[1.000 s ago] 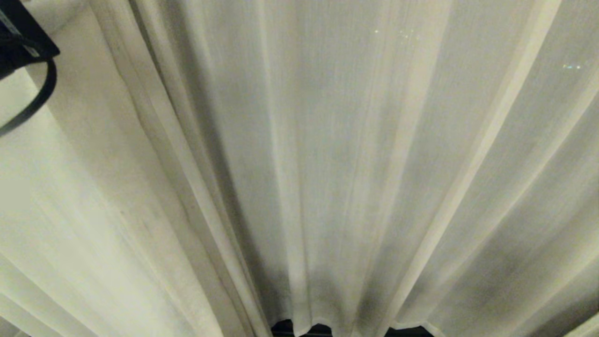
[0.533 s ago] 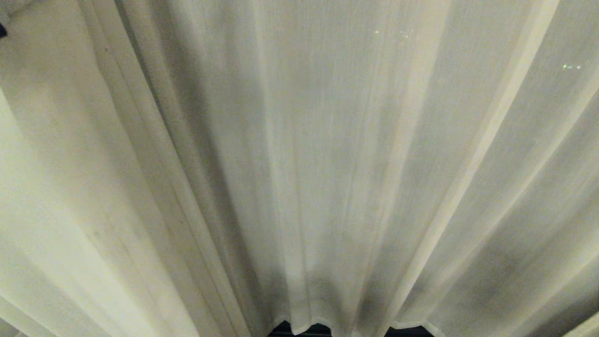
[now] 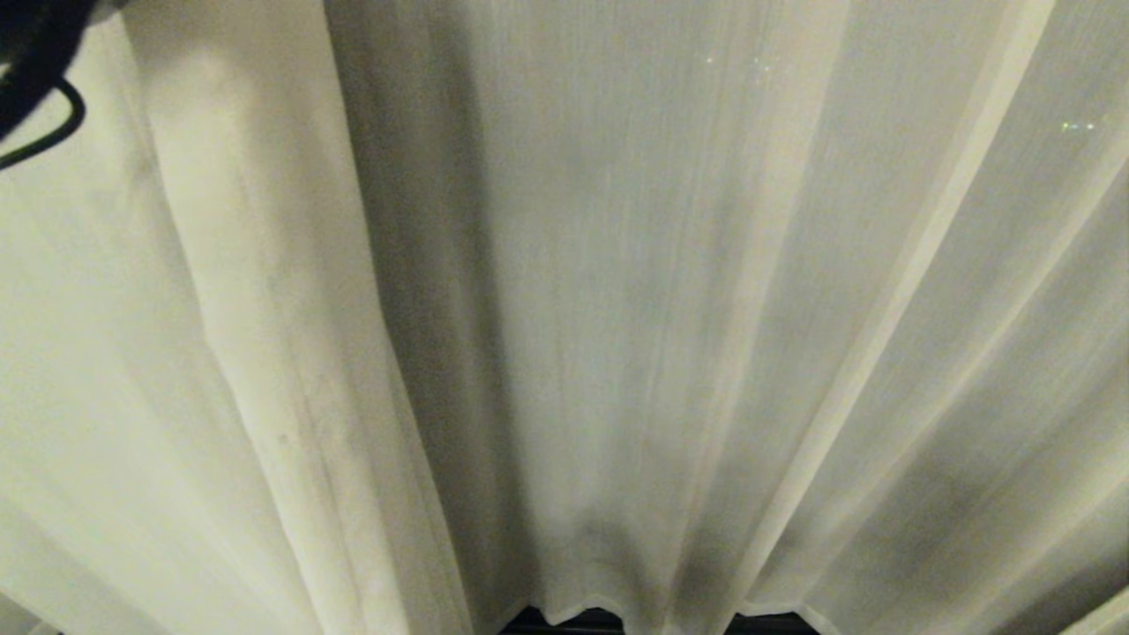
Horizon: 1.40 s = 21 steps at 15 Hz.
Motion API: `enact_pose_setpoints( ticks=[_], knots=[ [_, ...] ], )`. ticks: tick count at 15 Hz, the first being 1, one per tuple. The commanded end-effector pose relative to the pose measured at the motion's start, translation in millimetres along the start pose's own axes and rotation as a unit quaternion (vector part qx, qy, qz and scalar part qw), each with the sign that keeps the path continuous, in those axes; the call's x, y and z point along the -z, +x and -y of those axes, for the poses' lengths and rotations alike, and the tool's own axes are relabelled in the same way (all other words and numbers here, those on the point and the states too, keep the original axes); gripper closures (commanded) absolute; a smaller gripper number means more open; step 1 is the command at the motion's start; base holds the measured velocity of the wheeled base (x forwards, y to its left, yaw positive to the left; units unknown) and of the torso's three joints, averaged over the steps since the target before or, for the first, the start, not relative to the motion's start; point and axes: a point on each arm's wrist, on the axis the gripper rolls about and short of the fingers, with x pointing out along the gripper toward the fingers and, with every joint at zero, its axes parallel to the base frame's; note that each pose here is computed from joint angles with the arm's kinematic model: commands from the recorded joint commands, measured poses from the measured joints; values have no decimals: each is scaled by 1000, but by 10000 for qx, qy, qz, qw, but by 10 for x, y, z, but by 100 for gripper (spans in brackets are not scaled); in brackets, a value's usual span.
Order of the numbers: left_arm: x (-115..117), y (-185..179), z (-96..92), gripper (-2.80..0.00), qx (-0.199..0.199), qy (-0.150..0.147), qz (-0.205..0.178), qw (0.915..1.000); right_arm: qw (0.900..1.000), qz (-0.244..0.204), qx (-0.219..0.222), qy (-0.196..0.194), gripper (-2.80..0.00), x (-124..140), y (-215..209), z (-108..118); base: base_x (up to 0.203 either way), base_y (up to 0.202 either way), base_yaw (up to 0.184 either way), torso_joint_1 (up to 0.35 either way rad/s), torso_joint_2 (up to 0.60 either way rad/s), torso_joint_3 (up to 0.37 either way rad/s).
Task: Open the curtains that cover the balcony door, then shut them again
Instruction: Close the inner curtains on both sides, then close the outer curtains on both sides
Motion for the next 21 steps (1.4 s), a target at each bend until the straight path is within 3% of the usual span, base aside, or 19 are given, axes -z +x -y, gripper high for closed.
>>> enact_pose_setpoints(
  ticks=[1, 7, 14, 16, 19, 21],
  knots=[
    [275, 322, 88, 0, 302, -7, -400, 9987, 10000, -7, -4, -1, 0, 0, 1, 0, 0, 0, 0, 0, 0, 0],
    [731, 788, 381, 0, 884, -162, -931, 9916, 10000, -3, -3, -2, 0, 0, 1, 0, 0, 0, 0, 0, 0, 0],
    [954, 1097, 470, 0, 955, -168, -1077, 9894, 10000, -7, -4, -1, 0, 0, 1, 0, 0, 0, 0, 0, 0, 0],
    [956, 1094, 447, 0, 581, -121, -1066, 9925, 10000, -7, -4, -1, 0, 0, 1, 0, 0, 0, 0, 0, 0, 0],
    [953, 1090, 271, 0, -347, 57, -921, 9951, 10000, -7, -4, -1, 0, 0, 1, 0, 0, 0, 0, 0, 0, 0],
    [959, 1071, 49, 0, -1187, 452, -732, 9892, 10000, -7, -4, -1, 0, 0, 1, 0, 0, 0, 0, 0, 0, 0]
  ],
)
